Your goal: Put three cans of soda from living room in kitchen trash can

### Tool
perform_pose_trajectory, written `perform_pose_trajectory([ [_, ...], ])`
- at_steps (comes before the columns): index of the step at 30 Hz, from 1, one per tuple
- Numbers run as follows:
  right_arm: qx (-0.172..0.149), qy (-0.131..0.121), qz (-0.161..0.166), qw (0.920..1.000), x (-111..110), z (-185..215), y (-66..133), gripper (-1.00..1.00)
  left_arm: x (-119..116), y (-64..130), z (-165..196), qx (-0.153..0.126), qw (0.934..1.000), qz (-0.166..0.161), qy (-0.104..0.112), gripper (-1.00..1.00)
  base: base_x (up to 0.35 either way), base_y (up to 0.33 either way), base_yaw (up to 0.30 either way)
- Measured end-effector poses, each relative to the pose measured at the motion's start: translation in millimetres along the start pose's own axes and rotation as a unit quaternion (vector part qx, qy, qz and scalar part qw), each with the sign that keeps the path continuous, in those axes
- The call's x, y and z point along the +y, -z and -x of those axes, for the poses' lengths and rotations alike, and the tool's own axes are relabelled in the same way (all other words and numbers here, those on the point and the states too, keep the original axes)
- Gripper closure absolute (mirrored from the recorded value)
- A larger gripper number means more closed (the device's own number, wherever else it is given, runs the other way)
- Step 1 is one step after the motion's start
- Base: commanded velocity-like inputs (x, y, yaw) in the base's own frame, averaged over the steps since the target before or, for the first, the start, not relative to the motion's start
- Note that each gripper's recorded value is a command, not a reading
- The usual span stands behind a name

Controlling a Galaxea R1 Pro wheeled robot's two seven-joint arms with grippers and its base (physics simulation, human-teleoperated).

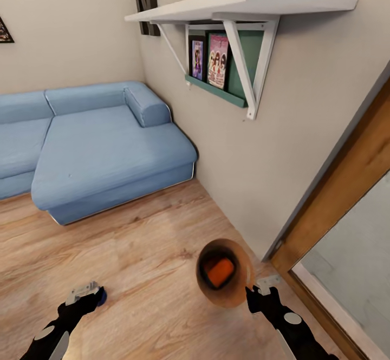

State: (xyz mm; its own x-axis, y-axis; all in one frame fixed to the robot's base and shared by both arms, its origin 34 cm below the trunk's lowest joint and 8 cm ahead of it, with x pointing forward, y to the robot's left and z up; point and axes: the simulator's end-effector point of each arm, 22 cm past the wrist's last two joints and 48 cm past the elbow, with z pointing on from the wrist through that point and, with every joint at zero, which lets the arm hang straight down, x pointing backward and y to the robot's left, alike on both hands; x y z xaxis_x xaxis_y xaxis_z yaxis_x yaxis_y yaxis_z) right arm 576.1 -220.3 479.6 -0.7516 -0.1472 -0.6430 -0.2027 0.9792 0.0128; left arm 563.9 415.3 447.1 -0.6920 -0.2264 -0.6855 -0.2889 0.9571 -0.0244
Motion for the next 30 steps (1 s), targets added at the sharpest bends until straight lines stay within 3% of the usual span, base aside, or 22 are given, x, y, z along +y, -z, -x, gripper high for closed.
perform_pose_trajectory([
  [6, 0.008, 0.013, 0.012, 0.9998, 14, -8, -1.4, 1.0, 6, -0.9, -8, 0.025, 0.9995, 0.019, 0.001, -1.0, 0.201, 0.0, 0.0],
  [14, 0.015, 0.014, 0.014, 0.9997, 16, -14, -2.0, 1.0, 20, -0.4, -8, 0.026, 0.9986, 0.047, 0.006, -1.0, 0.069, 0.0, 0.0],
  [20, 0.016, 0.015, 0.013, 0.9997, 16, -14, -2.3, 1.0, 27, 0.1, -7, 0.024, 0.9973, 0.059, 0.036, -1.0, 0.033, 0.0, 0.011],
  [30, 0.007, 0.015, 0.013, 0.9998, 15, -13, -2.7, 1.0, 26, 0.3, -8, 0.025, 0.9971, 0.059, 0.042, -1.0, 0.043, 0.0, 0.177],
])
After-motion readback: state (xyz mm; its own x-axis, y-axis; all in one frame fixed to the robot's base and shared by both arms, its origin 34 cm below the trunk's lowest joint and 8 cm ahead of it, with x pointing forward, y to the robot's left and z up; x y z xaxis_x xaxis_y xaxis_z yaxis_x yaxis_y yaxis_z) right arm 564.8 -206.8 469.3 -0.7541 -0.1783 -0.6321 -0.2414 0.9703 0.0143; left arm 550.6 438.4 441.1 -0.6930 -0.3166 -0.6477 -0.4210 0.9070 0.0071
